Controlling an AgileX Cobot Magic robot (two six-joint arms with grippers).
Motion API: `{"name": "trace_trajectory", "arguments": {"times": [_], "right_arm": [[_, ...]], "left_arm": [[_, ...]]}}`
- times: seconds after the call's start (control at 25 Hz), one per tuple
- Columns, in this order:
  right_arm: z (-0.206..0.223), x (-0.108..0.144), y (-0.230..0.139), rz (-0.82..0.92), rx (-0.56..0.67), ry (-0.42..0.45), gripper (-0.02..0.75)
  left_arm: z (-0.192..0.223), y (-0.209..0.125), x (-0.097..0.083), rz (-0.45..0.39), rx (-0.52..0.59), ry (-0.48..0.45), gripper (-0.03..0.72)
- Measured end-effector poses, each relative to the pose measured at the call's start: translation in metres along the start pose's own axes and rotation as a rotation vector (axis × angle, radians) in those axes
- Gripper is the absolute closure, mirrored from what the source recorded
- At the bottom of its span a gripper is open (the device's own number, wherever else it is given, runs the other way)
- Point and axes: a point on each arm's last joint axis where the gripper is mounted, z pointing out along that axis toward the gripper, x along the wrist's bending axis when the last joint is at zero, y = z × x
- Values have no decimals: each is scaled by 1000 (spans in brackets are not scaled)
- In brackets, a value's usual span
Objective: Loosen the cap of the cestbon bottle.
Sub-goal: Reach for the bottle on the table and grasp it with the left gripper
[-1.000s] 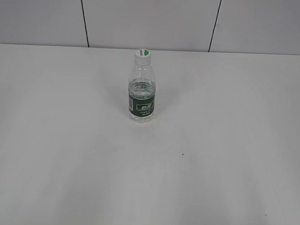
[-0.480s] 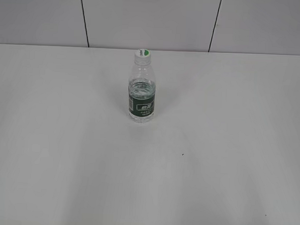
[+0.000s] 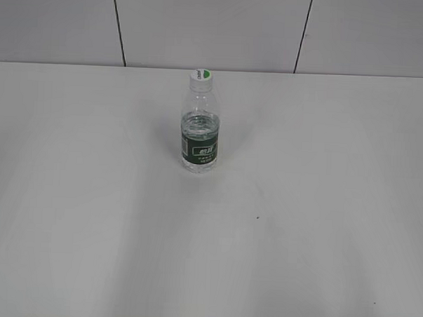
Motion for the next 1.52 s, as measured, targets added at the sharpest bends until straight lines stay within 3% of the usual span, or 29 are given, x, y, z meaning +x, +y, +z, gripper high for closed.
{"name": "trace_trajectory", "arguments": {"times": [0.4,0.68,1.08,1.28,1.52], "right_arm": [[0,0,0,0,0,-1,221],[0,0,0,0,0,-1,221],[0,0,0,0,0,-1,221],[0,0,0,0,0,-1,221],[0,0,0,0,0,-1,221]], "left_arm": [[124,-25,-7,77,-19,-55,445],[189,-82,-16,87,32,-145,445],[231,-156,-50,33,64,-524,445],[252,-162,-65,57,67,-718,445],[281,-171,-74,88,42,-848,445]]}}
